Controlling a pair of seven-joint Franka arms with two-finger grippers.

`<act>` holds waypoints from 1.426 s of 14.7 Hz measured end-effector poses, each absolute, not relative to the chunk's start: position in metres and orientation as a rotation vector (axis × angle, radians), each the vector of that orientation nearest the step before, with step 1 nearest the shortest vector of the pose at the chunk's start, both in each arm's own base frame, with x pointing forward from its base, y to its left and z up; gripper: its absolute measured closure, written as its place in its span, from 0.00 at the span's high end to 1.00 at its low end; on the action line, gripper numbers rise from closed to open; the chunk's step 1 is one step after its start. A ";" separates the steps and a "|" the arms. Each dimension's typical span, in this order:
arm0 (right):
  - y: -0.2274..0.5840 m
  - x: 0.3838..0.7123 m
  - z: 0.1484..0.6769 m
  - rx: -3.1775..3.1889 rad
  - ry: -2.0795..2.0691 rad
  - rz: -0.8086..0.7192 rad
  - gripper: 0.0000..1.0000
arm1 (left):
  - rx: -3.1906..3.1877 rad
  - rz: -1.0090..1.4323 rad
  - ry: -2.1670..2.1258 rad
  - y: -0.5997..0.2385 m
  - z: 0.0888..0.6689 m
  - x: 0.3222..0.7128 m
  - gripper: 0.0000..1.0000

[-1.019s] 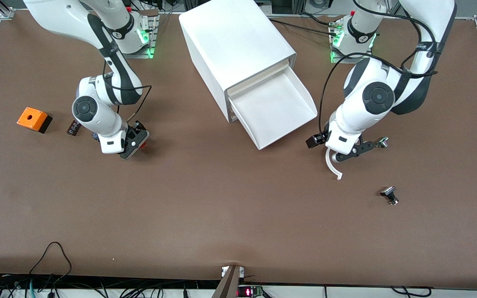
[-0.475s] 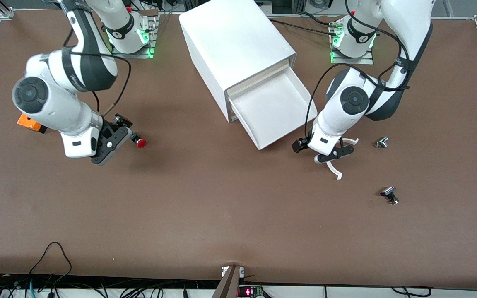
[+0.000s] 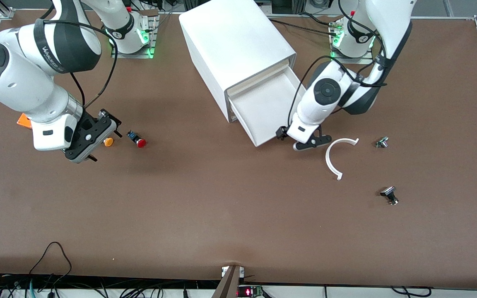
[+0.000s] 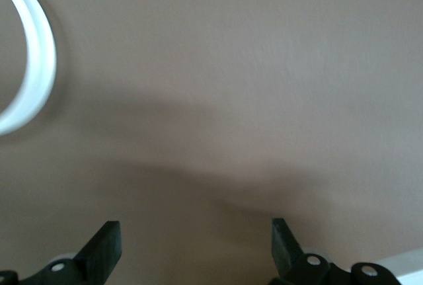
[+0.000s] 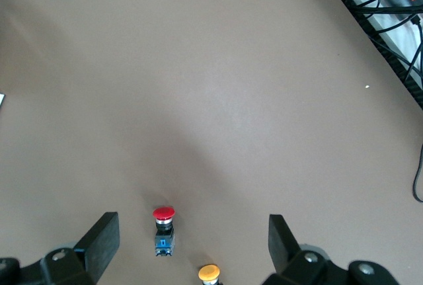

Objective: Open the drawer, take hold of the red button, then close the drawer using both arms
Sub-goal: 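Push the drawer shut with the left gripper while the right gripper retracts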

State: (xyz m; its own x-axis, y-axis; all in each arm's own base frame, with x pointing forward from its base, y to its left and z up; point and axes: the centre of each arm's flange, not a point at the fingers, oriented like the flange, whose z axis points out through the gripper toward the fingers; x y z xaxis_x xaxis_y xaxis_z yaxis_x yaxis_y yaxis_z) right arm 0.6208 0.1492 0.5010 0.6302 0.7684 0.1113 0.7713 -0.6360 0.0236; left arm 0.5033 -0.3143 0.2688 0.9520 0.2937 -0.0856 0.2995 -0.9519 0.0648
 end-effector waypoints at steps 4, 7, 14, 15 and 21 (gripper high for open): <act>0.147 0.612 0.508 -2.951 -0.921 -0.038 1.00 | 3.039 -0.177 0.484 -0.355 0.276 0.461 1.00; 0.145 0.599 0.529 -3.020 -0.646 0.081 1.00 | 3.028 -0.241 0.494 -0.382 0.280 0.430 1.00; 0.009 0.605 0.548 -3.132 -0.280 0.099 1.00 | 2.962 -0.363 0.542 -0.404 0.283 0.405 1.00; -0.012 0.603 0.550 -3.156 -0.240 0.109 1.00 | 2.948 -0.407 0.570 -0.404 0.282 0.403 1.00; -0.039 0.596 0.595 -3.210 -0.280 0.034 1.00 | 2.938 -0.486 0.611 -0.396 0.283 0.403 1.00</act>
State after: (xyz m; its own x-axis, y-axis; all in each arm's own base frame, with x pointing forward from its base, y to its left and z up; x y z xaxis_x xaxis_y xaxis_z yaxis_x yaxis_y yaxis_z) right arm 0.5962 -0.0392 0.5946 0.9847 0.1721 -0.0277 0.1738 -0.9816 0.0789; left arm 0.4032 -0.3959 0.2832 0.8684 0.3713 -0.3287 0.4038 -0.9142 0.0340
